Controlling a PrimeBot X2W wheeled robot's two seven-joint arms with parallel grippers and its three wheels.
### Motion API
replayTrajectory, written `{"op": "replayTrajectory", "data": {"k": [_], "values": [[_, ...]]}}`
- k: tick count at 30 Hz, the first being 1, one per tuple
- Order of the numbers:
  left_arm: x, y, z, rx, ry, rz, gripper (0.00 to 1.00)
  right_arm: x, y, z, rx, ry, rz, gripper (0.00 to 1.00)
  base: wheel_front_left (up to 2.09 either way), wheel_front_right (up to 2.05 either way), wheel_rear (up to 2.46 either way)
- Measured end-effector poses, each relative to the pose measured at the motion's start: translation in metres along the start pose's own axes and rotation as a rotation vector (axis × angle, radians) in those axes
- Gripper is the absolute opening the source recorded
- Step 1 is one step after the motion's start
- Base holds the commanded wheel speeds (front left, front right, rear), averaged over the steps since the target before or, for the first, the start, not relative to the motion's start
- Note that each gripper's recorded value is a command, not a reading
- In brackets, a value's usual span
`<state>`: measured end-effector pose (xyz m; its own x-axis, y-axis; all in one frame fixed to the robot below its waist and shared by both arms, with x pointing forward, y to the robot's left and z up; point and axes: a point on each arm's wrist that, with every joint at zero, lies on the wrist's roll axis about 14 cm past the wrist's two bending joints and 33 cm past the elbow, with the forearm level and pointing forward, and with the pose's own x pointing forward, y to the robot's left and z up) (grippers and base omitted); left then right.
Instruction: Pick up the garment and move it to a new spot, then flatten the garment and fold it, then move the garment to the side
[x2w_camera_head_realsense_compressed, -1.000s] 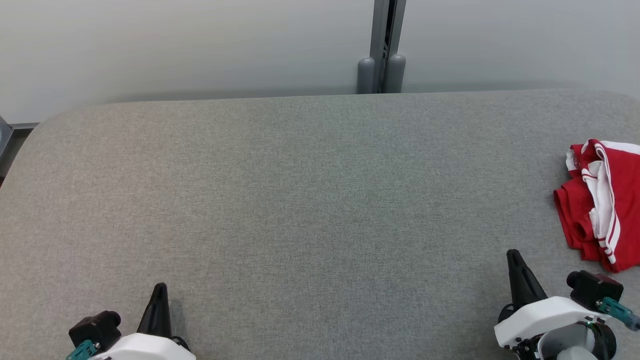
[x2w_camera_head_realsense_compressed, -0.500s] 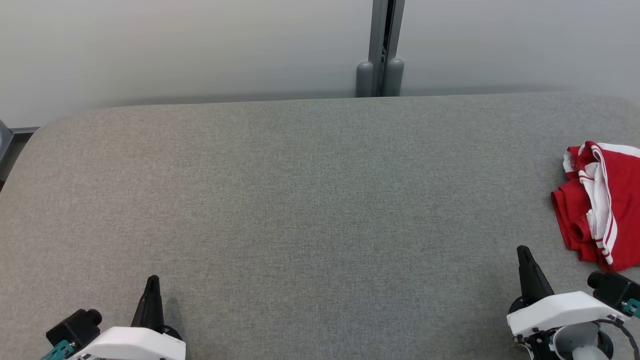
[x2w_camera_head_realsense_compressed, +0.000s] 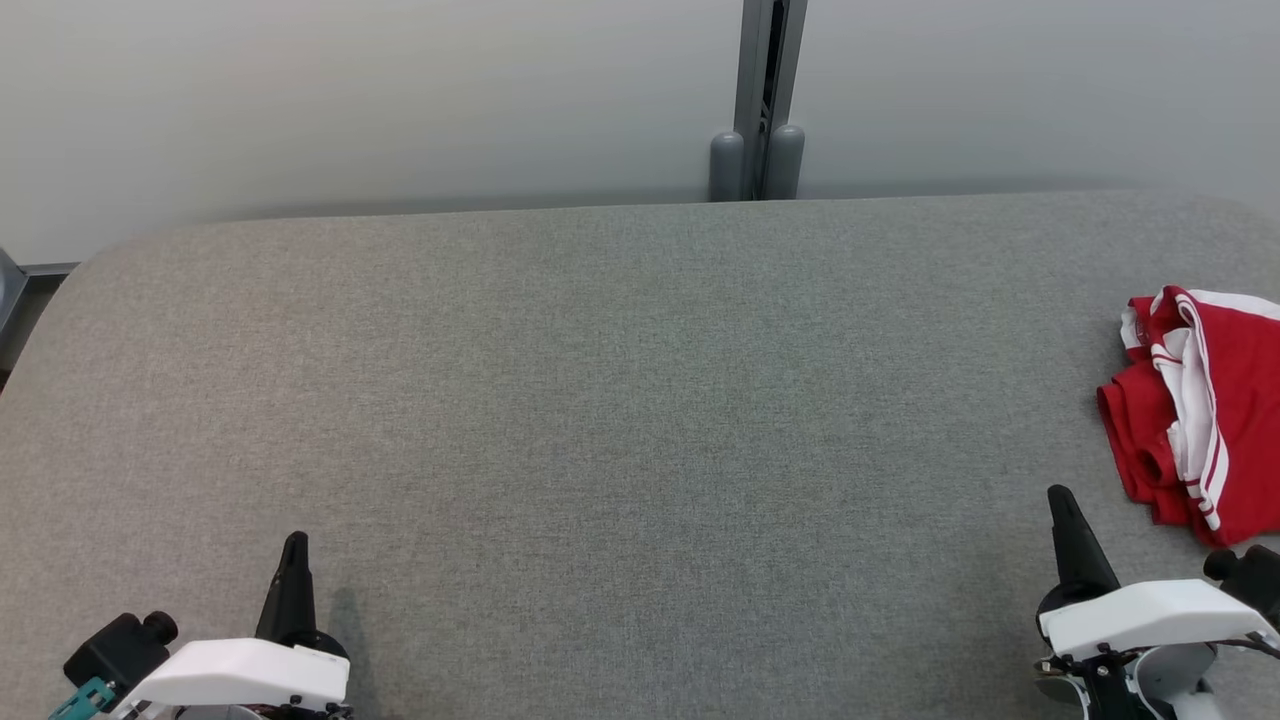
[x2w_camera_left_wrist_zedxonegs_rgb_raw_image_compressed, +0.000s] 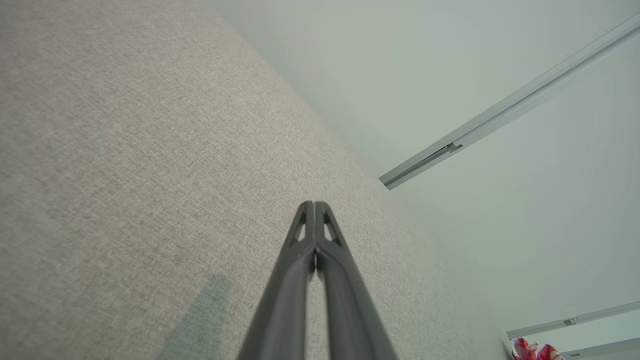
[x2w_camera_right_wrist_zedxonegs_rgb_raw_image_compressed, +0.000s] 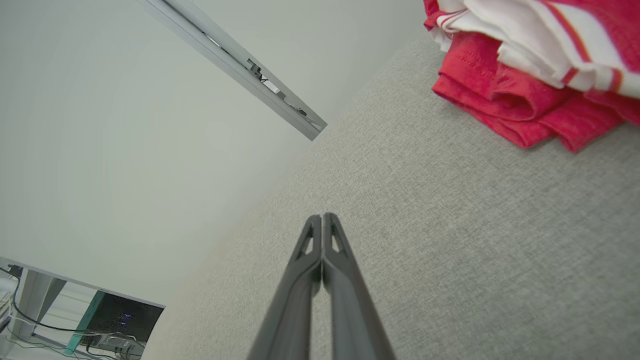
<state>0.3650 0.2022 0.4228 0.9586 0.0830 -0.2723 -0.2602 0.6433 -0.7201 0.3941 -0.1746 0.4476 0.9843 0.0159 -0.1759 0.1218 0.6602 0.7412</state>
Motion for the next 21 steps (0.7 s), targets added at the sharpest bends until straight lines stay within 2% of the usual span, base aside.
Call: {"op": "replayTrajectory", "data": {"k": [21], "values": [[0.002, -0.016, 0.013, -0.241, -0.009, -0.060, 0.00, -0.003, 0.005, 0.016, 0.243, -0.027, 0.019, 0.00, 0.00, 0.00, 0.00]]}}
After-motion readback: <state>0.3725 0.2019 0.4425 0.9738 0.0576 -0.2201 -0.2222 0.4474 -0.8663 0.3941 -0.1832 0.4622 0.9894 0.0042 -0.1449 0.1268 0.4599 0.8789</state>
